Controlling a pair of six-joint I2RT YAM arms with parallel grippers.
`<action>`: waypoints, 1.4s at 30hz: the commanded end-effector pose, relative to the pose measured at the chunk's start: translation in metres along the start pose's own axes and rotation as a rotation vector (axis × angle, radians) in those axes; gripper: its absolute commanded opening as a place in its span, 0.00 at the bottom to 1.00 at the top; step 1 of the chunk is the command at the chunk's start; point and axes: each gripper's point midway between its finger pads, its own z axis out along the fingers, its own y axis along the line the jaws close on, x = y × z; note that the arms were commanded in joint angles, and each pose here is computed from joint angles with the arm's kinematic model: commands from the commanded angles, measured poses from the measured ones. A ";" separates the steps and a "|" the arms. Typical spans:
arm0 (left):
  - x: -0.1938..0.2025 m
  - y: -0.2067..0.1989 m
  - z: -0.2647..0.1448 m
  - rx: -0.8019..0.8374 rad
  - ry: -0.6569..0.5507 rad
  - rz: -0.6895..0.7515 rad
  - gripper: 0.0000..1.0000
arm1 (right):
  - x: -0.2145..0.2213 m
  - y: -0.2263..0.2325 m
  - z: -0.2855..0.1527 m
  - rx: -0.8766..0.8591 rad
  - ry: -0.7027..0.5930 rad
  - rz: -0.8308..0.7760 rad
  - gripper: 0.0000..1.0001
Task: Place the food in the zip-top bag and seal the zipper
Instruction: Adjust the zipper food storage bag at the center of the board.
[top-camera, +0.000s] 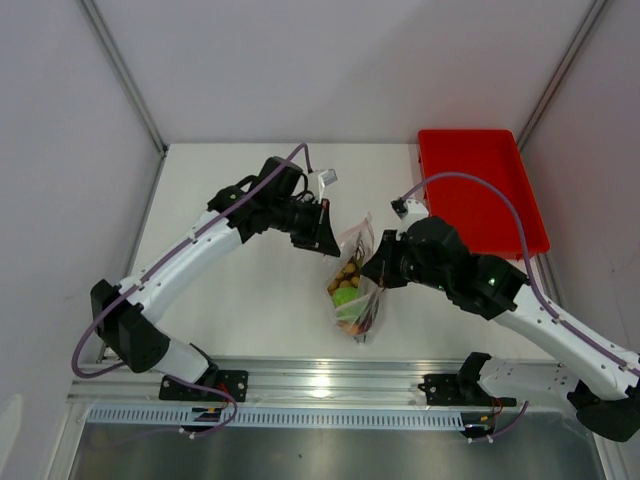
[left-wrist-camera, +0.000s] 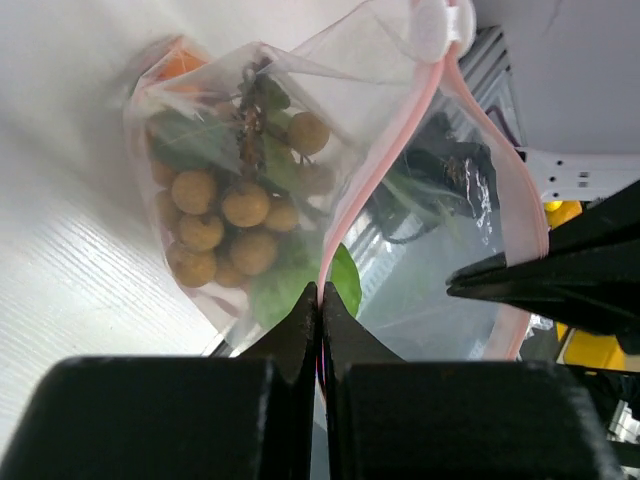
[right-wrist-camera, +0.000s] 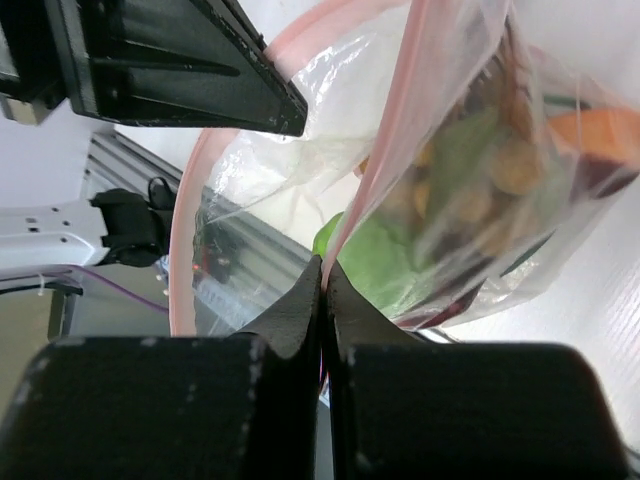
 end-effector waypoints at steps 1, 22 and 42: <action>-0.016 -0.020 -0.012 0.063 -0.065 0.042 0.01 | -0.010 0.008 -0.001 -0.018 -0.048 0.018 0.00; -0.017 -0.078 -0.038 0.262 -0.089 0.059 0.01 | -0.048 0.049 0.014 -0.101 -0.164 0.191 0.00; 0.018 -0.058 -0.040 0.199 -0.088 0.102 0.65 | -0.038 0.038 0.030 0.005 -0.158 0.318 0.00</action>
